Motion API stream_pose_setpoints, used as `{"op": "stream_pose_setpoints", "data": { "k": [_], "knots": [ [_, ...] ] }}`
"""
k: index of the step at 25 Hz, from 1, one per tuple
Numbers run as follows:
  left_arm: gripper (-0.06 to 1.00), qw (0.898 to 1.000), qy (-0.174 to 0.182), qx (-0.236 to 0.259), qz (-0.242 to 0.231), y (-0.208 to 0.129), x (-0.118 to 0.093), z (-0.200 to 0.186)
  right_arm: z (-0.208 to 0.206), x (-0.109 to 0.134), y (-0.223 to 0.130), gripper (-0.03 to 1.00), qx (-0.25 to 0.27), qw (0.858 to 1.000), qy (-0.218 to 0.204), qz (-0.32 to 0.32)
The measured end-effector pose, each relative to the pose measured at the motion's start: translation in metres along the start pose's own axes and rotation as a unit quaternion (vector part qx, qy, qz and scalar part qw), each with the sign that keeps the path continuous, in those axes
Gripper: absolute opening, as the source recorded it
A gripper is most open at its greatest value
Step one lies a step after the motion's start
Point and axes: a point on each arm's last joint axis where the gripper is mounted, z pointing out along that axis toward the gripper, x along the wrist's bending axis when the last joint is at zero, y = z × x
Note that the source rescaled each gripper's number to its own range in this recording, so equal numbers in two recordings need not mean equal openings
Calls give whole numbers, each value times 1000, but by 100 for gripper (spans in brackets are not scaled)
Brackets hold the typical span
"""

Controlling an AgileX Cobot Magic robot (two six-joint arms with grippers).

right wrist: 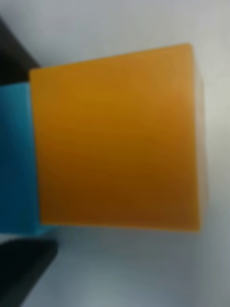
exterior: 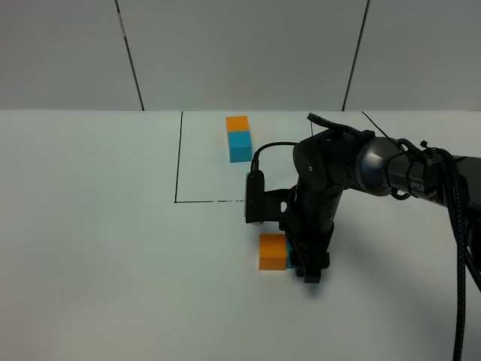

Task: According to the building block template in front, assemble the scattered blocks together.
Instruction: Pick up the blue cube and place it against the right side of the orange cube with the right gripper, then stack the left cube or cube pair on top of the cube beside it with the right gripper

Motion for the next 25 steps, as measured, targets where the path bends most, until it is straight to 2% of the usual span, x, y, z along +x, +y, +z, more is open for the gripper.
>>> {"op": "stream_pose_setpoints", "data": {
  "k": [3,4,5,8,10,13,18,20,22,25],
  "knots": [
    [73,1000,0,0,0,0,0,0,-8,-1,2,78,-10,999,-6,39],
    [73,1000,0,0,0,0,0,0,-14,-1,2,90,-13,998,-10,56],
    [73,1000,0,0,0,0,0,0,-23,-1,2,97,-16,997,-14,73],
    [73,1000,0,0,0,0,0,0,-55,1,1,100,-29,988,-29,147],
    [73,1000,0,0,0,0,0,0,-79,0,-1,100,-45,971,-49,229],
    [73,1000,0,0,0,0,0,0,-118,-5,-14,100,-77,924,-101,360],
    [73,1000,0,0,0,0,0,0,-163,-9,-52,100,-103,817,-193,533],
    [73,1000,0,0,0,0,0,0,-177,-2,-65,100,-118,786,-225,563],
    [73,1000,0,0,0,0,0,0,-185,10,-78,100,-134,762,-246,584],
    [73,1000,0,0,0,0,0,0,-195,30,-94,100,-162,736,-269,600]
  ]
}}
